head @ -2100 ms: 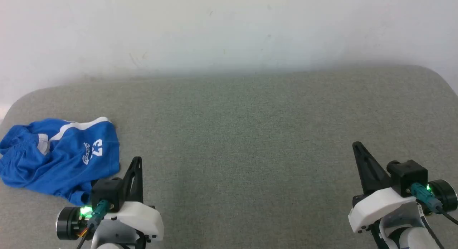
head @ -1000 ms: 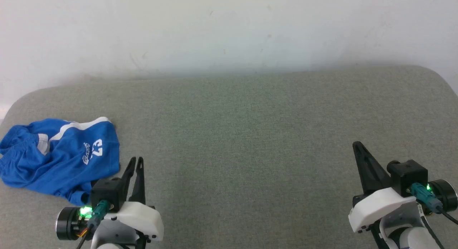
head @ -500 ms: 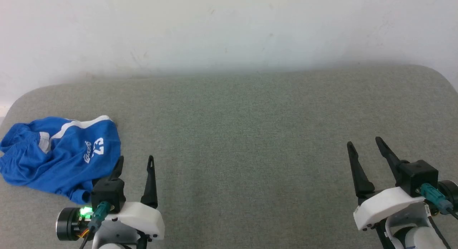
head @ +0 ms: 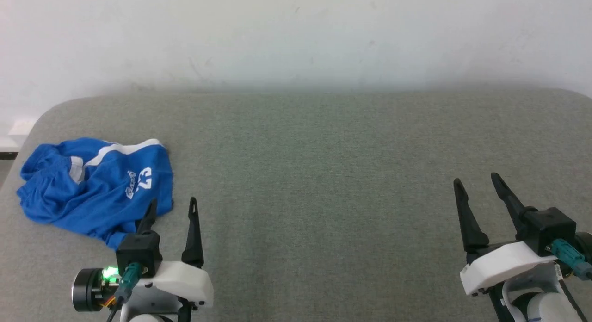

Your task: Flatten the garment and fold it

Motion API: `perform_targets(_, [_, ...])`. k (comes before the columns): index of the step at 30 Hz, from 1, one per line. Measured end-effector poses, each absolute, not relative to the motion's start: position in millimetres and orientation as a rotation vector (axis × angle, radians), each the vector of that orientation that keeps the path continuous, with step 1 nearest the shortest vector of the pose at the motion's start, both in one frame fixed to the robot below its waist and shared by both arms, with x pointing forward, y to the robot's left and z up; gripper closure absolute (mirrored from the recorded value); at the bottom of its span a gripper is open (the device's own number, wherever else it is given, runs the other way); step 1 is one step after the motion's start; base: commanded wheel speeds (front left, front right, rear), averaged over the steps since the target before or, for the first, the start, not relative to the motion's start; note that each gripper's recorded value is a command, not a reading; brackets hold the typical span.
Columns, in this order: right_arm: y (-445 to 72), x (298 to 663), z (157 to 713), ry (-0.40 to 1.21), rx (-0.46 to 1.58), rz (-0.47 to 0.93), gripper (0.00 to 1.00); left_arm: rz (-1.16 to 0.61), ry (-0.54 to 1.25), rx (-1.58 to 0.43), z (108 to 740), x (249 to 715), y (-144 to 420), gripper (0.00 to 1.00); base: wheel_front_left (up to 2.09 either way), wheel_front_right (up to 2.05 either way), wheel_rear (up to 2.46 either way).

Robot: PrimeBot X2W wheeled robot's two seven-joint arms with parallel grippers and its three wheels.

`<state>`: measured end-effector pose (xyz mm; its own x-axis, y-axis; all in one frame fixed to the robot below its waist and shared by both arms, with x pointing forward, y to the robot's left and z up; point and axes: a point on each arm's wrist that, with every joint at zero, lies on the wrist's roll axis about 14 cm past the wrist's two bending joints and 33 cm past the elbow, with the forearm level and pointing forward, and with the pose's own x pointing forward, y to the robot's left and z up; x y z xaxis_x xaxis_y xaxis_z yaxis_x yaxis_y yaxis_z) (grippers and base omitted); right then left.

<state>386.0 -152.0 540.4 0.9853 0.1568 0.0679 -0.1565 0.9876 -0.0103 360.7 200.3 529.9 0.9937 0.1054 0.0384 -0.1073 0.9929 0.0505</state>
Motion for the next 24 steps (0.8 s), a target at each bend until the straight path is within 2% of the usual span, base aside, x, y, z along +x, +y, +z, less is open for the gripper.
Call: perform_targets(24, [-105.8, 410.0, 539.4, -0.097, 0.028, 0.285, 0.0, 0.334, -0.103, 0.069, 545.4, 323.6, 259.0, 0.0, 0.0, 0.0, 0.0])
